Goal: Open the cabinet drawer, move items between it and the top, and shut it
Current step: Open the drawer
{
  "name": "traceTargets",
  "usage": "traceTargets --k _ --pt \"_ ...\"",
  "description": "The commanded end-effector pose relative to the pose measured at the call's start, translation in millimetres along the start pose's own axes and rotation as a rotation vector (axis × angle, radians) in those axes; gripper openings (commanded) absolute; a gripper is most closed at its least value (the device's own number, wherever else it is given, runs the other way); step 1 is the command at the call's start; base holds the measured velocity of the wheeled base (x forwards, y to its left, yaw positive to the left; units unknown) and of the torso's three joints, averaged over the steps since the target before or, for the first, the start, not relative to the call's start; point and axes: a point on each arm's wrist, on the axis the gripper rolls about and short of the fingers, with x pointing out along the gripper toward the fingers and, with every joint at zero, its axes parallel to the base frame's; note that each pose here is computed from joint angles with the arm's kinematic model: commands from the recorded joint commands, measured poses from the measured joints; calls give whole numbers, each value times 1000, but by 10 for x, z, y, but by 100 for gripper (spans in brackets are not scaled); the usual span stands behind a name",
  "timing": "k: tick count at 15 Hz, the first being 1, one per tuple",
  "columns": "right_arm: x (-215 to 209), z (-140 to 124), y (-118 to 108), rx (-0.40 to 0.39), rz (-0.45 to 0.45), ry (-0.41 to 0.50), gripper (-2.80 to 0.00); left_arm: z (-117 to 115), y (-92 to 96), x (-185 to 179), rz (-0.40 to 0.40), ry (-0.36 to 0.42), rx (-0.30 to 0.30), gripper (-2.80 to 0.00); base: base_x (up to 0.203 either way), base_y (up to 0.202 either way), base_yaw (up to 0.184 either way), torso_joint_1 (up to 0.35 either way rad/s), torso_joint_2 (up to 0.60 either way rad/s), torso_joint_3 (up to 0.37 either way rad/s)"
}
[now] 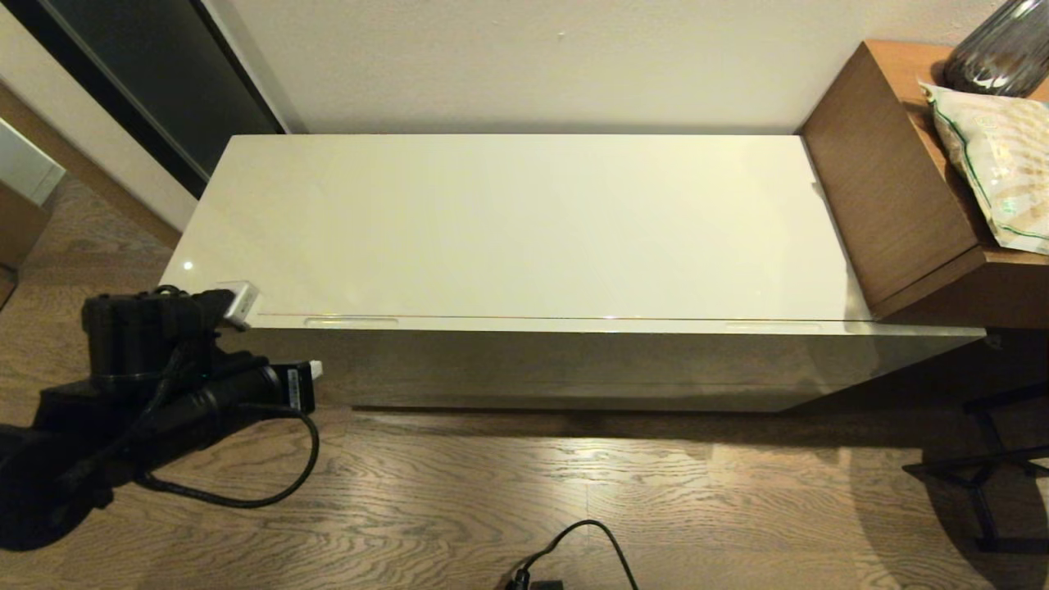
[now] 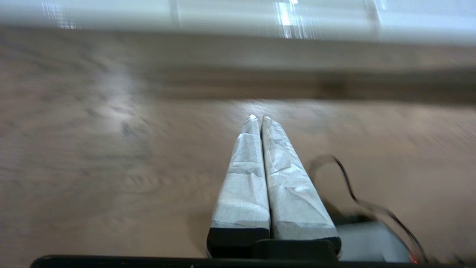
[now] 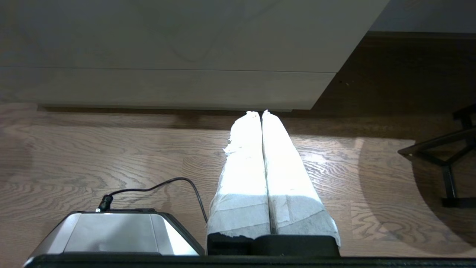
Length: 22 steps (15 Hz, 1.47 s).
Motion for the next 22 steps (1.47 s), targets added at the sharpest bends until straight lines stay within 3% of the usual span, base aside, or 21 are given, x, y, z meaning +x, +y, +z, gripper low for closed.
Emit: traceTargets --k 1,6,11,22 --pt "0 0 0 -4 1 -1 -280 51 -95 347 64 8 17 -280 0 0 0 0 0 0" --pt "0 0 0 1 1 -1 -280 354 -294 641 78 -88 28 -280 0 0 0 0 0 0" --pt "0 0 0 -4 1 -1 -280 308 -316 681 76 -72 33 -280 0 0 0 0 0 0" --pt "0 0 0 -4 1 -1 -280 -478 -227 628 83 209 35 -280 0 0 0 0 0 0"
